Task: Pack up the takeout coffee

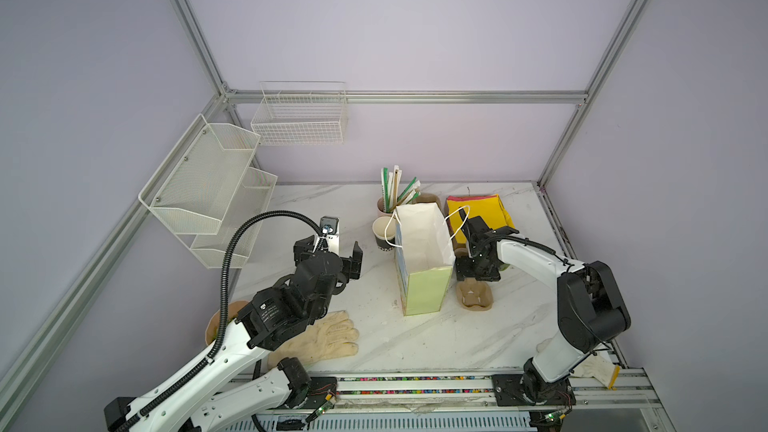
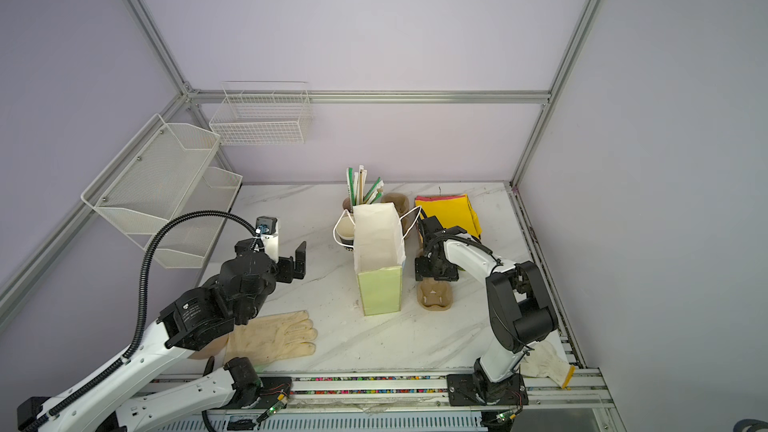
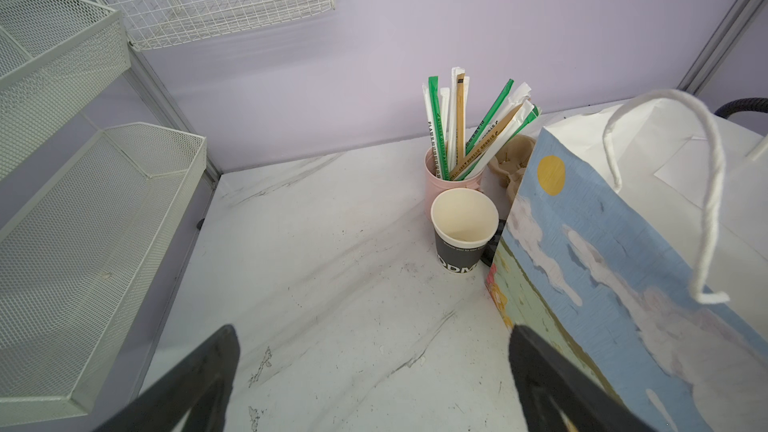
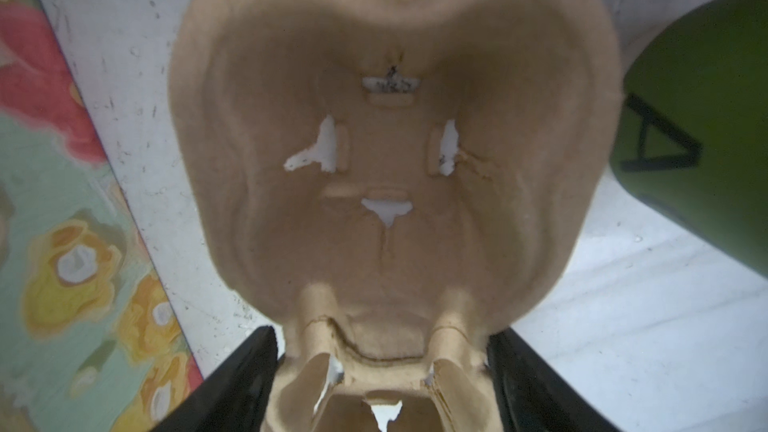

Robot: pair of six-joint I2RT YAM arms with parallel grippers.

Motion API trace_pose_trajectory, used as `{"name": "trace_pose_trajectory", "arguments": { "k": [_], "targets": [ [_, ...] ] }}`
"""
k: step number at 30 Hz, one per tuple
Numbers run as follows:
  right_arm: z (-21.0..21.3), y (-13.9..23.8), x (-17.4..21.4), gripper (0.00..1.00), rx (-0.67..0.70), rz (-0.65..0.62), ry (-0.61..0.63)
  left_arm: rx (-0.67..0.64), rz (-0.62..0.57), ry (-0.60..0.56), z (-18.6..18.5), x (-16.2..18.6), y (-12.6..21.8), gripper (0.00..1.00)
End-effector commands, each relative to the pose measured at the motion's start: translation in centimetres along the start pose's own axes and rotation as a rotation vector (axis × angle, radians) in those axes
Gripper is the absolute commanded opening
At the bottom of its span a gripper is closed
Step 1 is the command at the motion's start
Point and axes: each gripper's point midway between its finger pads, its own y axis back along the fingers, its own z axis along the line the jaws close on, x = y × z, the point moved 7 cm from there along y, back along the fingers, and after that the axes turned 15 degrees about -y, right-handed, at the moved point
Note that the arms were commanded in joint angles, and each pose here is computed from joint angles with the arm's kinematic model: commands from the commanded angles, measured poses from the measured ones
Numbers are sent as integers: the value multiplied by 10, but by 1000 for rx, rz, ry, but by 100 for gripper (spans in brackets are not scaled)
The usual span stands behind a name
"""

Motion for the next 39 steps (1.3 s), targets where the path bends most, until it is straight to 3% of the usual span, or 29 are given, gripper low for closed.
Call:
{"name": "trace_pose_trajectory", "arguments": {
  "k": [1, 23, 29, 39],
  "targets": [
    [0, 9, -1, 80, 1, -35, 9, -4, 9, -24, -2, 6, -3, 100],
    [-7, 36, 4, 75, -42, -116, -34, 29, 18, -10, -7, 6, -4, 100],
    [-8, 52, 8, 75, -79, -135, -43, 139, 35, 110, -13, 13, 3, 100],
    [-14, 95, 12, 75, -123, -207, -82, 348, 174, 370, -48, 67, -1, 100]
  ]
}}
